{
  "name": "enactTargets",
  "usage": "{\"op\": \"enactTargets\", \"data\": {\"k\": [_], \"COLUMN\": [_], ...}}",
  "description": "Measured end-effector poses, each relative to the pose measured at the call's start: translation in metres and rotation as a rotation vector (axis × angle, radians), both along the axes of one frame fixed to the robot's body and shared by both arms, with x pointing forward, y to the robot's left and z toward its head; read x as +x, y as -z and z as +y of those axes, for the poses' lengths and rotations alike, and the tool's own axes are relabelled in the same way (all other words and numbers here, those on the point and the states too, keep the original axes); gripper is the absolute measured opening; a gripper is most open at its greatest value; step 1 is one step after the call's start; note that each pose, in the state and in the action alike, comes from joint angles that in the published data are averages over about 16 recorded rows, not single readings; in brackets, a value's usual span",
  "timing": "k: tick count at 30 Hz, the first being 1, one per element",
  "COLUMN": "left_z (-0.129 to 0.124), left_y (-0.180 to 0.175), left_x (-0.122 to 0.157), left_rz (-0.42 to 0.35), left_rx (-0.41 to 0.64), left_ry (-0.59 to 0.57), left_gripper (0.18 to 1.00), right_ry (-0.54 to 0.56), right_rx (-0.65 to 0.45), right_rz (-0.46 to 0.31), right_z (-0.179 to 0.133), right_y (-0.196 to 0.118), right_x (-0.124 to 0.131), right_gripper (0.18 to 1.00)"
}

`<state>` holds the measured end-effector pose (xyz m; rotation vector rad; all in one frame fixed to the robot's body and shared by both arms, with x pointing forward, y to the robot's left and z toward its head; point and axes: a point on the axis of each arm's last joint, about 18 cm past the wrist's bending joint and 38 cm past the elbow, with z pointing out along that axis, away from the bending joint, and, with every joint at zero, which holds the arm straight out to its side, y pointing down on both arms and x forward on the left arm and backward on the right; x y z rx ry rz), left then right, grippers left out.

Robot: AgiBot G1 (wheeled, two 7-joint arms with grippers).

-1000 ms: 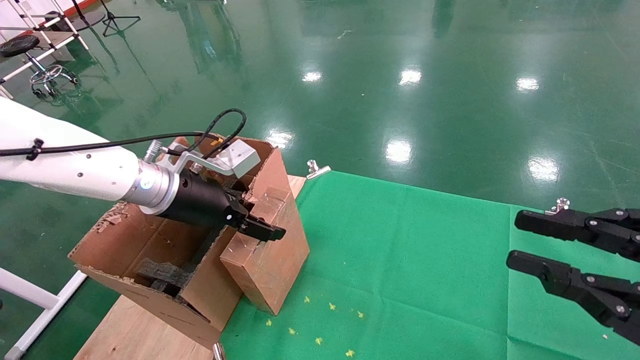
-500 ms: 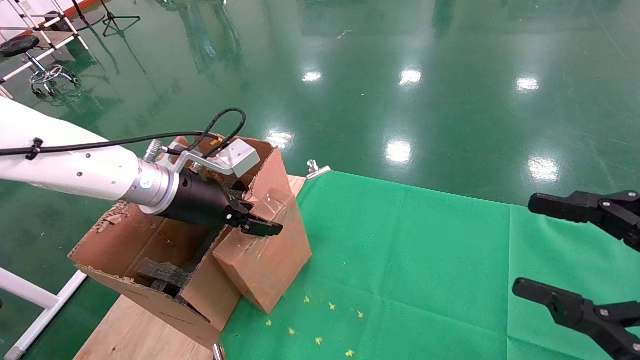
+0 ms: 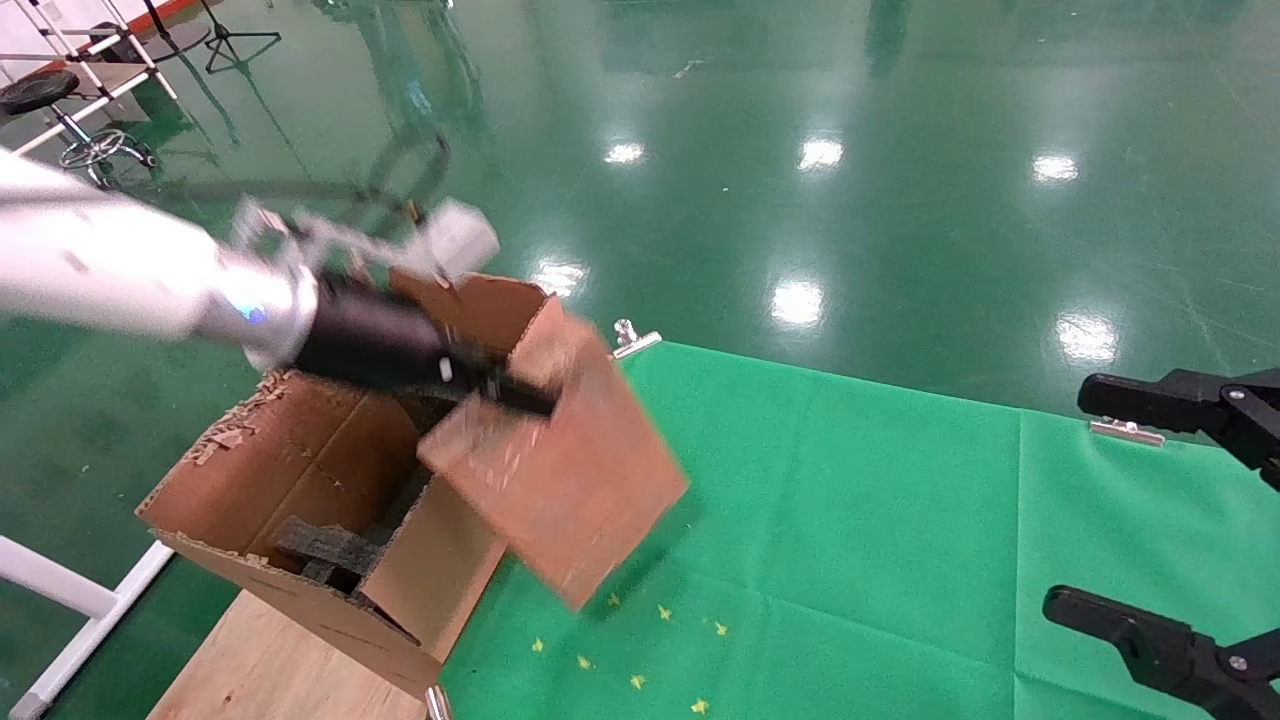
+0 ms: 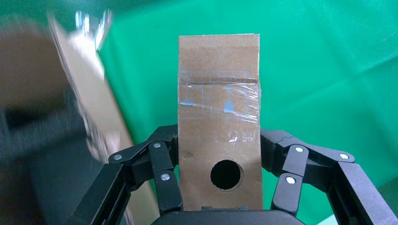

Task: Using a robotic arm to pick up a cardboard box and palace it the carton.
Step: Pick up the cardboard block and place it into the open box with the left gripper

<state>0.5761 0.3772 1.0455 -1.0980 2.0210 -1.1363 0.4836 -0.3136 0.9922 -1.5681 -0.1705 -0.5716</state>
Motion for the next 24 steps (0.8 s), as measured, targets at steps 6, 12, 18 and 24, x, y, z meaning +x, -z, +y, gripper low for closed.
{"op": "enactTargets", "data": {"k": [6,12,18,24], "left_z": [0.028,0.071,0.117,0.154], "left_y": [-0.059,-0.098,-0.097,-0.068], "left_x": [-0.017,-0.035,-0.039,-0.023], "left_rz": [-0.132,-0.237,-0.242,-0.190], "left_rx": [-0.057,-0.031,0.052,0.145], "left_ry": [0.016,-0.037,-0.151,-0.274], "left_gripper": [0.349,0.339,0.336,0.335], "right_ry": [0.000,0.000,0.000,0.000], "right_rx": [0.000,0.000,0.000,0.000], "right_rz": [0.000,0.000,0.000,0.000], "right_z": [0.000,0.000,0.000,0.000], "right_y": [0.000,0.000,0.000,0.000], "right_x": [0.000,0.000,0.000,0.000], "right_gripper": [0.980,0.998,1.001,1.001]}}
